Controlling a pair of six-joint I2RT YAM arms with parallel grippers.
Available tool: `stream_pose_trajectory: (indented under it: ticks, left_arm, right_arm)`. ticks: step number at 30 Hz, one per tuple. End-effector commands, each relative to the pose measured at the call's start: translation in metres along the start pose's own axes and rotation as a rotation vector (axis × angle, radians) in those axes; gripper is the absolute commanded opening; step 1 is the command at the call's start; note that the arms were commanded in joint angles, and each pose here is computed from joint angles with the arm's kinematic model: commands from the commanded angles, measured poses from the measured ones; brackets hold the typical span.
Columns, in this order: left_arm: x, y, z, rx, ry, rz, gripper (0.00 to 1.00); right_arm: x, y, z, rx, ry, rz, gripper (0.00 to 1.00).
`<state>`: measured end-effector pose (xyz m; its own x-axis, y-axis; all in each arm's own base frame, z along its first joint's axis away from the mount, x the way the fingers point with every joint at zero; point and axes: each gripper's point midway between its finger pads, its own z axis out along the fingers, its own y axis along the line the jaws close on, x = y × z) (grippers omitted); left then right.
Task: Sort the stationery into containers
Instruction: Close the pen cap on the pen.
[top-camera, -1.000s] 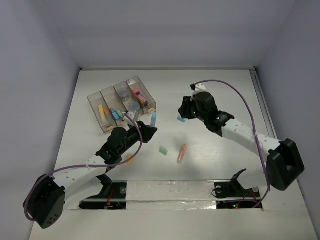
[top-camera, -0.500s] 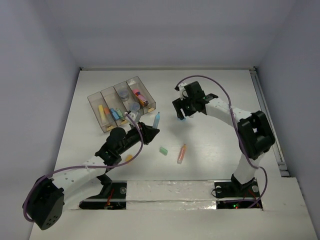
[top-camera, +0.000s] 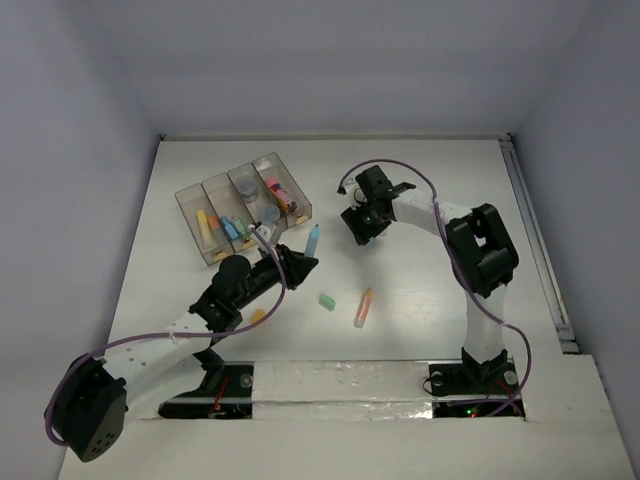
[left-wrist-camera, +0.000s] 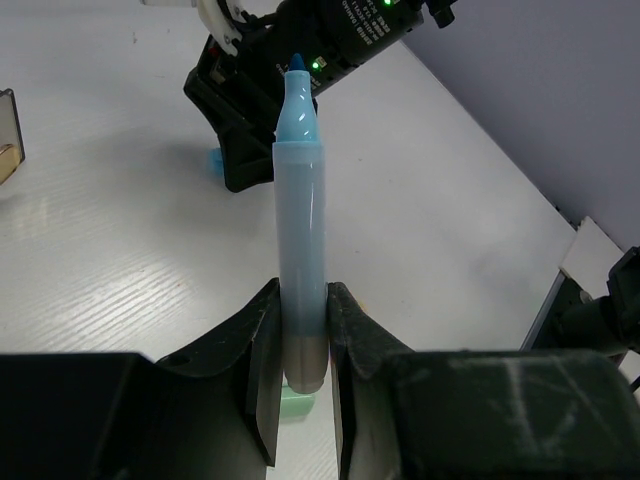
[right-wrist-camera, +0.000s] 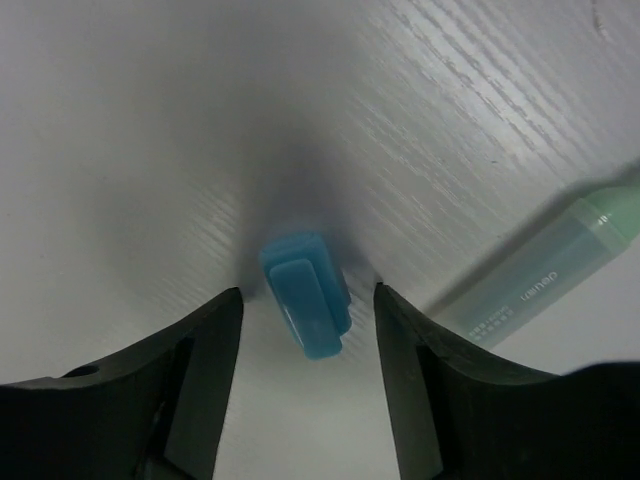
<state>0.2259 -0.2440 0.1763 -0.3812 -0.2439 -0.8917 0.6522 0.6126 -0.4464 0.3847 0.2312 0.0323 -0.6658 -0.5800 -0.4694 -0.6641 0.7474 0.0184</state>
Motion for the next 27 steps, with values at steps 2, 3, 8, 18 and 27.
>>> stream_pose_trajectory:
  ticks: [2,3,8,18,27]
  left_arm:
    - [-0.015,-0.003,0.001,0.007,-0.049,0.030,0.00]
    - [-0.014,-0.003,0.001,0.006,-0.047,0.030,0.00]
    - [-0.012,-0.003,0.003,0.014,-0.038,0.029,0.00]
    - [-0.011,-0.004,0.003,0.018,-0.036,0.028,0.00]
    - [-0.005,0.007,0.006,-0.032,-0.020,0.007,0.00]
  right_arm:
    - [-0.014,0.002,0.003,-0.016,-0.017,-0.016,0.55]
    - [-0.013,0.002,0.006,-0.014,-0.011,-0.010,0.51]
    - [-0.011,0.001,0.009,-0.005,-0.017,0.006,0.54]
    - [-0.010,0.004,0.019,-0.029,0.001,0.019,0.31]
    - [-0.098,0.005,-0.051,0.004,-0.383,0.271,0.09]
